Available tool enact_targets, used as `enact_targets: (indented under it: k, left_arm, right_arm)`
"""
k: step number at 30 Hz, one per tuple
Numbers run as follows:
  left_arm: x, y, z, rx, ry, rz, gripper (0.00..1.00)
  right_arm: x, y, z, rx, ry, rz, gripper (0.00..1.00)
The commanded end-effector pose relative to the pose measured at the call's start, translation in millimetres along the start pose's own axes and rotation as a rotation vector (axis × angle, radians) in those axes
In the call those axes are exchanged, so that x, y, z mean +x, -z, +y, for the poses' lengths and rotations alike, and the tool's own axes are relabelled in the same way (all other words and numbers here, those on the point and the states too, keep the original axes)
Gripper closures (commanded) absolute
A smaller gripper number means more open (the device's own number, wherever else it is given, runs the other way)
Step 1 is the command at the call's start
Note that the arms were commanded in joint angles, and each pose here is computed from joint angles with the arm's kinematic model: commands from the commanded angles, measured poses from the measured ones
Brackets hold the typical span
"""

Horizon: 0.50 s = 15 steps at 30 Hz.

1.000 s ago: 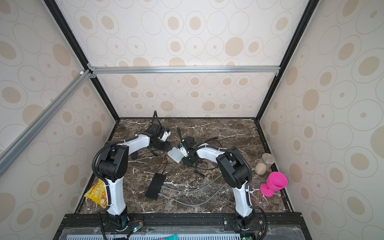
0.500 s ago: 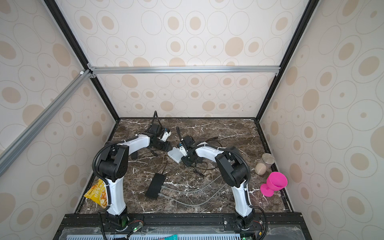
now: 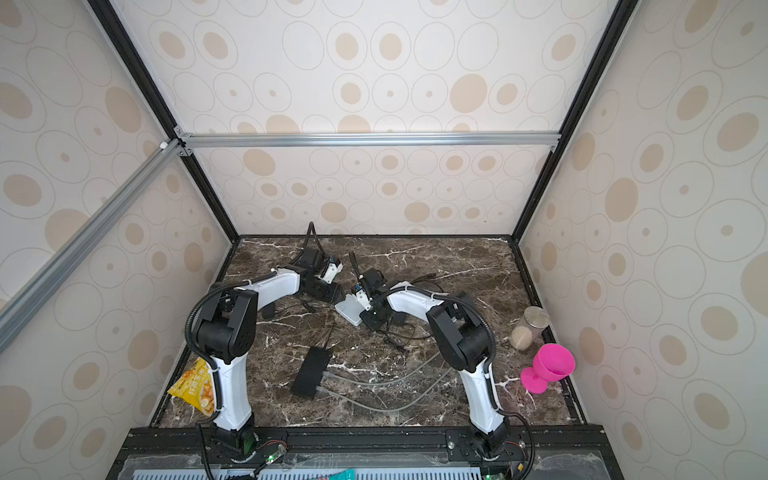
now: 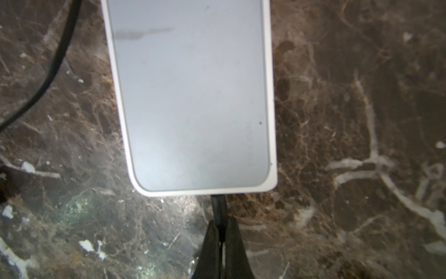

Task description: Insert the plug into the switch port

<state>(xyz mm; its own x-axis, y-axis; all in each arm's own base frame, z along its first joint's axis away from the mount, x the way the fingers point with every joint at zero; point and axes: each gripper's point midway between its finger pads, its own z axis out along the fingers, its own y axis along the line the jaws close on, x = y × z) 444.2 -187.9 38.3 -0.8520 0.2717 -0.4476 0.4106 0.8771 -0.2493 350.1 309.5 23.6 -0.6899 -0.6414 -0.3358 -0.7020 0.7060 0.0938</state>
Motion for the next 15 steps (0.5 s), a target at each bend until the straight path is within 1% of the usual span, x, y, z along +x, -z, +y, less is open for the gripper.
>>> enact_targets:
  k: [1,7,9,15]
  left_arm:
    - [15.7,-8.7,4.1,0.001,0.023,0.073,0.49]
    - [17.1,-10.0,2.2,0.015,0.027,0.079,0.50]
    - [18.5,-11.4,-0.5,0.031,0.025,0.085,0.55]
    - [26.5,-15.2,-6.5,0.075,0.022,0.110,0.61]
  right_arm:
    - [1.0,-4.6,3.7,-0.005,-0.003,0.024,1.00]
    - [-3.0,-4.6,2.4,0.007,-0.003,0.018,1.00]
    - [-6.1,-3.6,1.0,0.015,-0.003,0.009,1.00]
    - [-23.1,3.0,-1.8,0.032,-0.005,-0.030,1.00]
